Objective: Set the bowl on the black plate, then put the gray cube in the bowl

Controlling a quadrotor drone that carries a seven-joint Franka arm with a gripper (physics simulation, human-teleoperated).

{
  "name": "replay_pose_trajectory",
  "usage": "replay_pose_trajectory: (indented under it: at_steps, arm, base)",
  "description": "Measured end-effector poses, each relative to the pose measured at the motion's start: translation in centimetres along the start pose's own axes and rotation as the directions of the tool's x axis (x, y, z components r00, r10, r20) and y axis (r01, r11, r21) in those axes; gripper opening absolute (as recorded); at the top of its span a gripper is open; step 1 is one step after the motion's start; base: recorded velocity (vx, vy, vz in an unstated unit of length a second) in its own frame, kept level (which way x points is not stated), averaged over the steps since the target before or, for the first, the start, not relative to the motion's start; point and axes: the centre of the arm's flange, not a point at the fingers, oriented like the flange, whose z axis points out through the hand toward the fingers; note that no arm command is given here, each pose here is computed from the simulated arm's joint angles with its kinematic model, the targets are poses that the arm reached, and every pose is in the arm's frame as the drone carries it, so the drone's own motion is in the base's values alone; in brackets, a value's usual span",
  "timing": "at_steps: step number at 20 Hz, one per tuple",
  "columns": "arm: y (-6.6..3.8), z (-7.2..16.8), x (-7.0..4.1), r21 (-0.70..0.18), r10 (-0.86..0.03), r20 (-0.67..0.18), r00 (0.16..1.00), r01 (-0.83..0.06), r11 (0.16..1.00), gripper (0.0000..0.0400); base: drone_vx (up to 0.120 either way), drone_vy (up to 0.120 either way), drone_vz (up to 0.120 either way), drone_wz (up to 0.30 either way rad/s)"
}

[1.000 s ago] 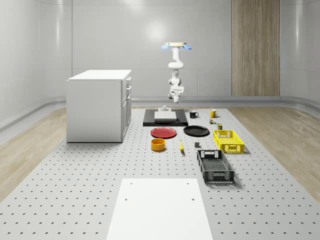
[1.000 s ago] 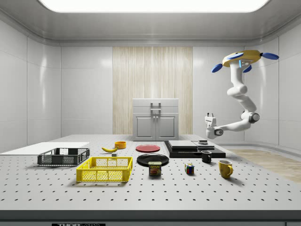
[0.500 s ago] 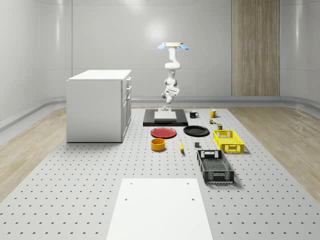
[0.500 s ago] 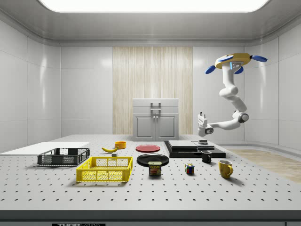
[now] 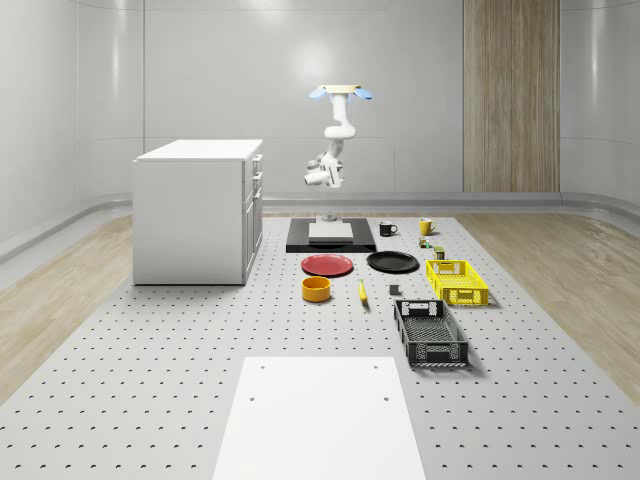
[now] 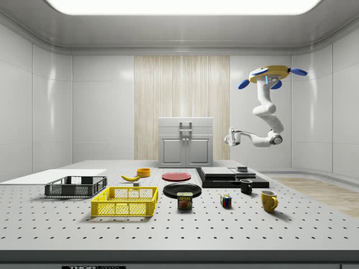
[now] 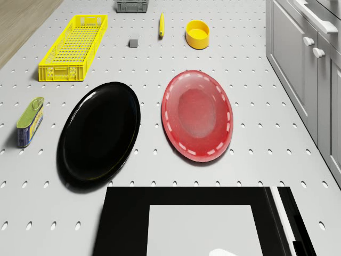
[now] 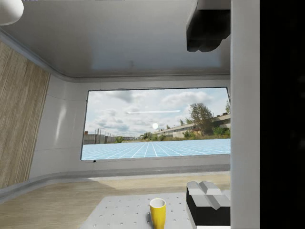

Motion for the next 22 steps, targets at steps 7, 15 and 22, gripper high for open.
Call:
replay_pose_trajectory:
  at_steps: [7,15,22]
  arm:
    - [-5.9,4.7,-6.0,-0.608,-0.254,-0.590,0.766,-0.215,0.764,0.0400]
    - [-6.8,8.6,-7.1,-0.716,-0.460,-0.686,0.564,-0.408,0.567,0.0400]
    - [-6.9,9.6,-7.2,-0.723,-0.510,-0.690,0.513,-0.455,0.520,0.0400]
  base:
    - [0.120,0.000,0.000,0.000]
    - [0.120,0.000,-0.090,0.000]
    - [0.120,-0.046,-0.120,0.000]
